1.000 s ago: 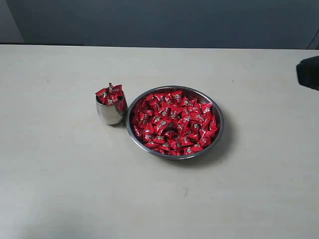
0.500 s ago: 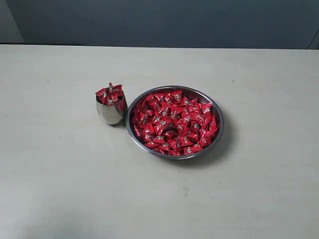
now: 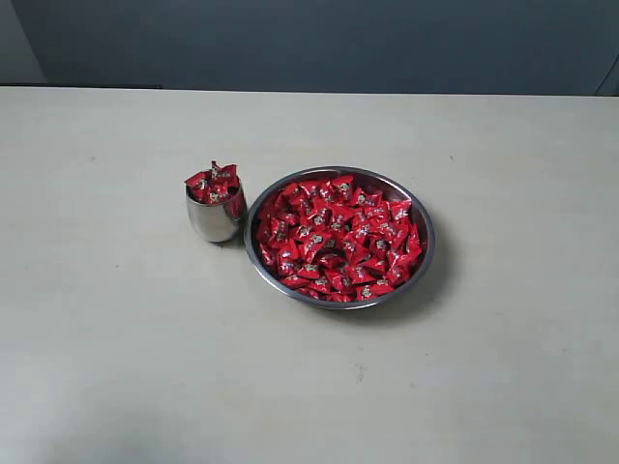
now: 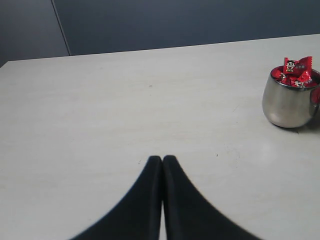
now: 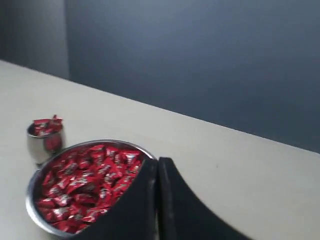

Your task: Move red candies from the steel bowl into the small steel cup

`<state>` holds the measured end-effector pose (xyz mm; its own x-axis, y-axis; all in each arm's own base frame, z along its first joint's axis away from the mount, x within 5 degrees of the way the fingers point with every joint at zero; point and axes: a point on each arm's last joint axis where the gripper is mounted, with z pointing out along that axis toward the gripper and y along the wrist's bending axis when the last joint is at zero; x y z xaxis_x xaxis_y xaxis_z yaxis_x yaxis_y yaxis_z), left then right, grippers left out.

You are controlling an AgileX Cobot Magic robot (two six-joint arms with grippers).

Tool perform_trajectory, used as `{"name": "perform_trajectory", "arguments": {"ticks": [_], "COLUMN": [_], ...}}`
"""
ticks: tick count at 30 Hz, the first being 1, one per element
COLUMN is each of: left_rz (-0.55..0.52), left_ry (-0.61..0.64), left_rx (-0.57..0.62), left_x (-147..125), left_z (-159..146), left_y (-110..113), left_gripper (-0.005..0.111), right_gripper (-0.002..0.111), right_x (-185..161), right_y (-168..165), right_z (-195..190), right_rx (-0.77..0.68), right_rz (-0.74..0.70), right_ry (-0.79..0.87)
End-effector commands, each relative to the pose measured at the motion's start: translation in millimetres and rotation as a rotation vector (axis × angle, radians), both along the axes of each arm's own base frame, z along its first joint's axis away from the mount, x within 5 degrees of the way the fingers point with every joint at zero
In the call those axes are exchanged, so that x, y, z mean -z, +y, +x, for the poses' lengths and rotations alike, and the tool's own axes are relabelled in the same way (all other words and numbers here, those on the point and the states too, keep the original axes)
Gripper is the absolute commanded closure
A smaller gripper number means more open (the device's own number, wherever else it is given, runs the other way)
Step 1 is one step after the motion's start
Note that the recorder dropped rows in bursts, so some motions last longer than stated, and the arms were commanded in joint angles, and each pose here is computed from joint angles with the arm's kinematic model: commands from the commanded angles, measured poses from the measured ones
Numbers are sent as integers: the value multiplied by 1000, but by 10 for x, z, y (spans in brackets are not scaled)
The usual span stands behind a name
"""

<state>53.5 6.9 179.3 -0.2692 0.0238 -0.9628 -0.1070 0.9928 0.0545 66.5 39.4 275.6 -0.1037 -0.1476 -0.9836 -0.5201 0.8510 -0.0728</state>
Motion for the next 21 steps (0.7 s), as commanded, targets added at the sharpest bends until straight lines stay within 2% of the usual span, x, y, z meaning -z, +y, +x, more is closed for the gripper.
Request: {"name": "perform_trajectory", "arguments": {"ticks": [1,6,8,11,21], "left_rz": [3,3,3,3,3], "left_ry": [-18,-18,-18,-18,-18], "left_rx": [5,5,5,5,5], "left_x": [-35,-35,-35,-35,-35], "left_z": [-3,-3,-3,-3,-3], "left_y": [-3,-3,-3,-3,-3], "left_gripper": [106,106,106,106,106], "right_gripper": [109,109,109,109,109], "right_x": [410,719,738,798,905], "right_y": [-155,-265,-292,-323,-356], "right_z": [-41,-94,-110,-109,-124], "right_rx": [174,320,361,418,465], "right_rz": [61,89,94,65,-4], "right_ry": [-62,-82,-101,-43,60]}}
